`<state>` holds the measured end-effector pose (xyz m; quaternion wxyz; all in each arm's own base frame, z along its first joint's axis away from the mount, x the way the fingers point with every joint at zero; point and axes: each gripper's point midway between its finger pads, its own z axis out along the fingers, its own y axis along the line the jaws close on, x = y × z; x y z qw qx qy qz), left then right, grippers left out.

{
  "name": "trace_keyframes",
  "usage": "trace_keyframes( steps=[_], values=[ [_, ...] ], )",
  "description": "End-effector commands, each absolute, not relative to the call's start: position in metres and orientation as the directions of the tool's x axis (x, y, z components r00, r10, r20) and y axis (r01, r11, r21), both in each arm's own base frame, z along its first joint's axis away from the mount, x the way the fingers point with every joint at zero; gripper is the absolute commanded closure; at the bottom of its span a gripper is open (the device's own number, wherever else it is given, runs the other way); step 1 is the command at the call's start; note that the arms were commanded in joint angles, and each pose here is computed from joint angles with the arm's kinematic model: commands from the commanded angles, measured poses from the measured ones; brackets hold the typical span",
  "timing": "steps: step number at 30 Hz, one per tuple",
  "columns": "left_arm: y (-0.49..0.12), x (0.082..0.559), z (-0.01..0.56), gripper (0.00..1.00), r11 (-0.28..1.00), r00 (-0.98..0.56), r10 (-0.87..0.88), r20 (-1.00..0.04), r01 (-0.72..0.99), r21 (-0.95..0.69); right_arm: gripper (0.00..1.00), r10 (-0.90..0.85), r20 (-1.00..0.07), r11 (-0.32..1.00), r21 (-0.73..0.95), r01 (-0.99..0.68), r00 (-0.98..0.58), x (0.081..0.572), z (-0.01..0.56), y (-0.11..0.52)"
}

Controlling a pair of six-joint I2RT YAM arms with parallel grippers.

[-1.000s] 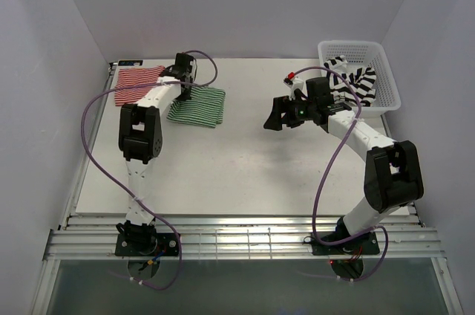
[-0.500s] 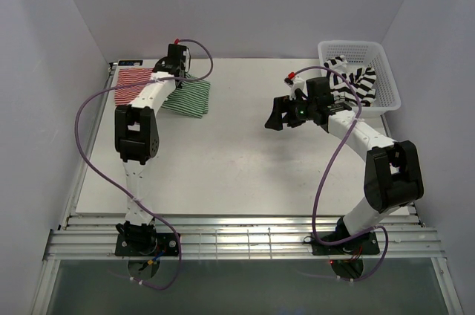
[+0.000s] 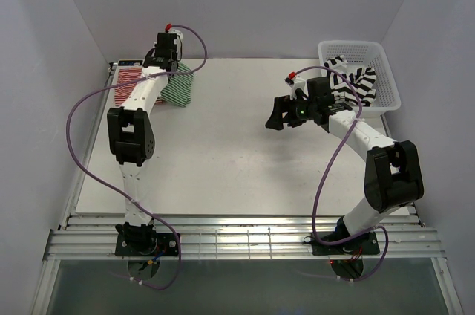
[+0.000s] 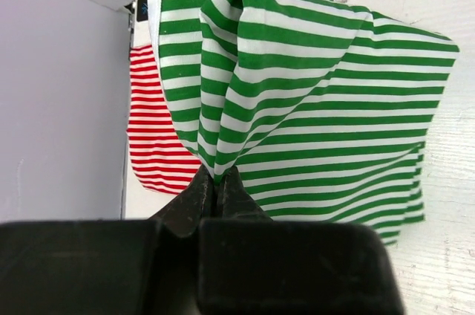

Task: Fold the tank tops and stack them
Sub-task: Neatly place the folded tank top to the corner

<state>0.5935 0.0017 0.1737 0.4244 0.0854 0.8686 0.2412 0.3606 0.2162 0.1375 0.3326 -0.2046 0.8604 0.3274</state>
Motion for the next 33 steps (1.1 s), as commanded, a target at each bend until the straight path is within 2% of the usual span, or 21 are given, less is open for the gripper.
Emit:
trace_keyframes(
  steps=[1, 10, 18, 27, 33],
  values=[
    [0.009, 0.590, 0.273, 1.00, 0.865, -0.476, 0.350, -0.807, -0.166, 0.473, 0.10, -0.129, -0.739, 0.700, 0.404, -0.588, -0.661, 0.361, 0.153, 0.213],
    [0.013, 0.590, 0.304, 1.00, 0.859, -0.426, 0.359, -0.831, -0.197, 0.472, 0.10, -0.128, -0.739, 0.694, 0.410, -0.592, -0.662, 0.361, 0.153, 0.215],
    [0.017, 0.582, 0.310, 1.00, 0.870, -0.431, 0.330, -0.840, -0.206, 0.448, 0.10, -0.126, -0.736, 0.688, 0.418, -0.593, -0.665, 0.361, 0.154, 0.216],
    [0.048, 0.579, 0.295, 1.00, 0.880, -0.476, 0.254, -0.842, -0.247, 0.405, 0.10, -0.123, -0.732, 0.689, 0.423, -0.589, -0.670, 0.361, 0.153, 0.216],
    [0.069, 0.590, 0.265, 1.00, 0.904, -0.517, 0.218, -0.828, -0.213, 0.371, 0.10, -0.122, -0.718, 0.699, 0.428, -0.573, -0.685, 0.363, 0.146, 0.215]
  ],
)
